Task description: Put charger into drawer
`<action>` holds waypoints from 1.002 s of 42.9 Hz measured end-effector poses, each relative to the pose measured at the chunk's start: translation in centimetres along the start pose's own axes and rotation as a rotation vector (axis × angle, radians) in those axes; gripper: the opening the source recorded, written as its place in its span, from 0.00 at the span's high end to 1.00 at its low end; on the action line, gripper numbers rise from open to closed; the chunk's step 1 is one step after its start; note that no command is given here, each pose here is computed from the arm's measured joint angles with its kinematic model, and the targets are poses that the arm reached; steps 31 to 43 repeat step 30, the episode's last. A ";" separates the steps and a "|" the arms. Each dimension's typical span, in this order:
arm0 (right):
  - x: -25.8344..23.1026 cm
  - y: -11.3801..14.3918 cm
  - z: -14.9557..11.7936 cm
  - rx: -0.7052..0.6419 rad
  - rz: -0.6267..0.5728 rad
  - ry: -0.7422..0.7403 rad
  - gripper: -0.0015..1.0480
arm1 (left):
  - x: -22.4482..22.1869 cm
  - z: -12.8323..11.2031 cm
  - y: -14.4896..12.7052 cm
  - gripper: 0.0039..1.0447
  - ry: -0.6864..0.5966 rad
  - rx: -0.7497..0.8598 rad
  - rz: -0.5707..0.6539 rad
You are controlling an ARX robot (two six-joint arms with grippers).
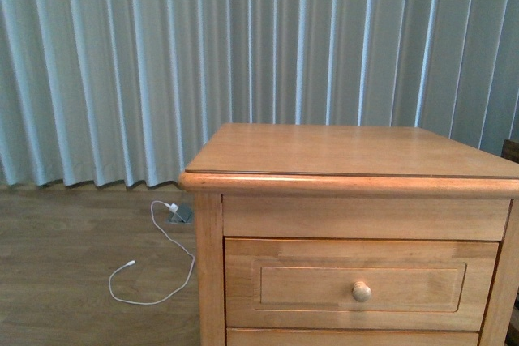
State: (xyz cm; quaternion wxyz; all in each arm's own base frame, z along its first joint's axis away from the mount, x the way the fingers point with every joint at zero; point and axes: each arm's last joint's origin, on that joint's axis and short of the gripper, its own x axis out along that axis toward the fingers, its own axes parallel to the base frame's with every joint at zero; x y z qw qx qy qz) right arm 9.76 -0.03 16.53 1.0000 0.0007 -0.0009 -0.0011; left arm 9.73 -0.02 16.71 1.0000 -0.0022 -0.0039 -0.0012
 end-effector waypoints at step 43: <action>0.0 0.0 0.0 -0.001 0.000 0.000 0.36 | 0.0 0.0 0.0 0.06 0.000 0.000 0.000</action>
